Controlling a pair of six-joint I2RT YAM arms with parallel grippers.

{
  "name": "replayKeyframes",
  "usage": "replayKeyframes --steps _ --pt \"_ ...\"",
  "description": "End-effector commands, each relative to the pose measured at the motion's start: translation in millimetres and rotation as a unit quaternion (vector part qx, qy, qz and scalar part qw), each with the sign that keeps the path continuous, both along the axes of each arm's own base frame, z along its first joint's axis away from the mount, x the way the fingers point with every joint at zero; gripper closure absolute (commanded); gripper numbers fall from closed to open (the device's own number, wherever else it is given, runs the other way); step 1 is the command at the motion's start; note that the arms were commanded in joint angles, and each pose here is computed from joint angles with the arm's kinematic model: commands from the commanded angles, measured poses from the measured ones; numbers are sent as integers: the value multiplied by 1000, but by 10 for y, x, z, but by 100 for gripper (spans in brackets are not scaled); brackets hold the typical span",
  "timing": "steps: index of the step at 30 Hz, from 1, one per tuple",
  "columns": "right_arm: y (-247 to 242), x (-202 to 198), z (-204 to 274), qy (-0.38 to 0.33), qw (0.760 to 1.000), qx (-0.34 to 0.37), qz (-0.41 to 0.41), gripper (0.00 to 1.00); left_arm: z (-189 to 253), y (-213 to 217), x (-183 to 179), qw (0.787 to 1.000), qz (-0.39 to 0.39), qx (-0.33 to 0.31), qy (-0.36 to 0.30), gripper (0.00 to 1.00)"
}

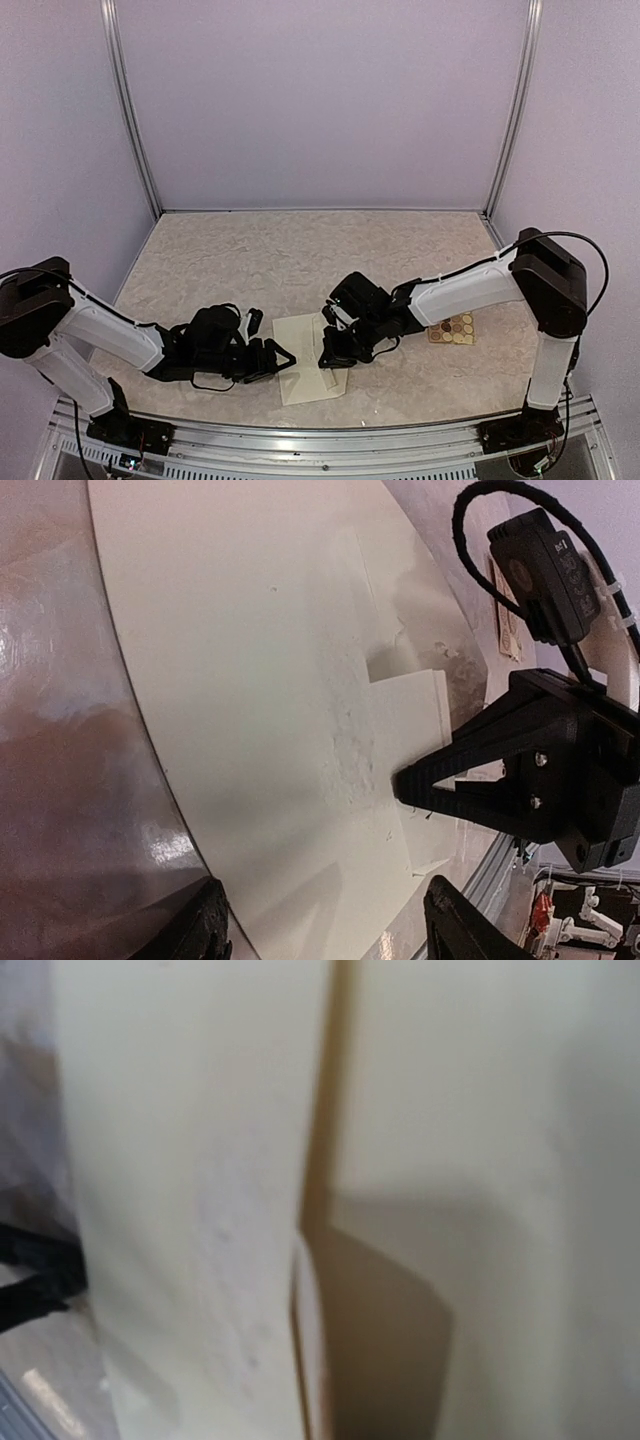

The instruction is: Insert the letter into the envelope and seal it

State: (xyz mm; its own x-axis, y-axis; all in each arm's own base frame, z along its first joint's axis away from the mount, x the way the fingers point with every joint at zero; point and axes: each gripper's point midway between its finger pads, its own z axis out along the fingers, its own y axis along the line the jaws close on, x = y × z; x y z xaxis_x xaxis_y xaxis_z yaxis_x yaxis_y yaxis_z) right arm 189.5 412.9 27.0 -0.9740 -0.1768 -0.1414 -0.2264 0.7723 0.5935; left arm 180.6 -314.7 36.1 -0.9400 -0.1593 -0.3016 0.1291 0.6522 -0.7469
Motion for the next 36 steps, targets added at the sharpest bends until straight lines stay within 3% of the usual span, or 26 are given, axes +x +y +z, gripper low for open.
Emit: replayKeyframes --steps 1,7,15,23,30,36 --pt "122 -38 -30 5 999 30 12 100 -257 123 -119 999 -5 38 33 37" --pt "67 -20 48 -11 1000 16 16 98 -225 164 -88 999 4 46 24 37" --pt "-160 13 236 -50 998 -30 19 65 -45 253 -37 998 18 55 -2 37" --pt "-320 70 434 -108 991 -73 23 46 117 299 -2 998 29 48 -20 37" --pt "-209 -52 350 -97 992 -69 35 51 57 265 -44 999 21 44 -11 40" --pt "-130 -122 161 -77 993 -75 39 63 -25 231 -75 999 13 46 -3 48"
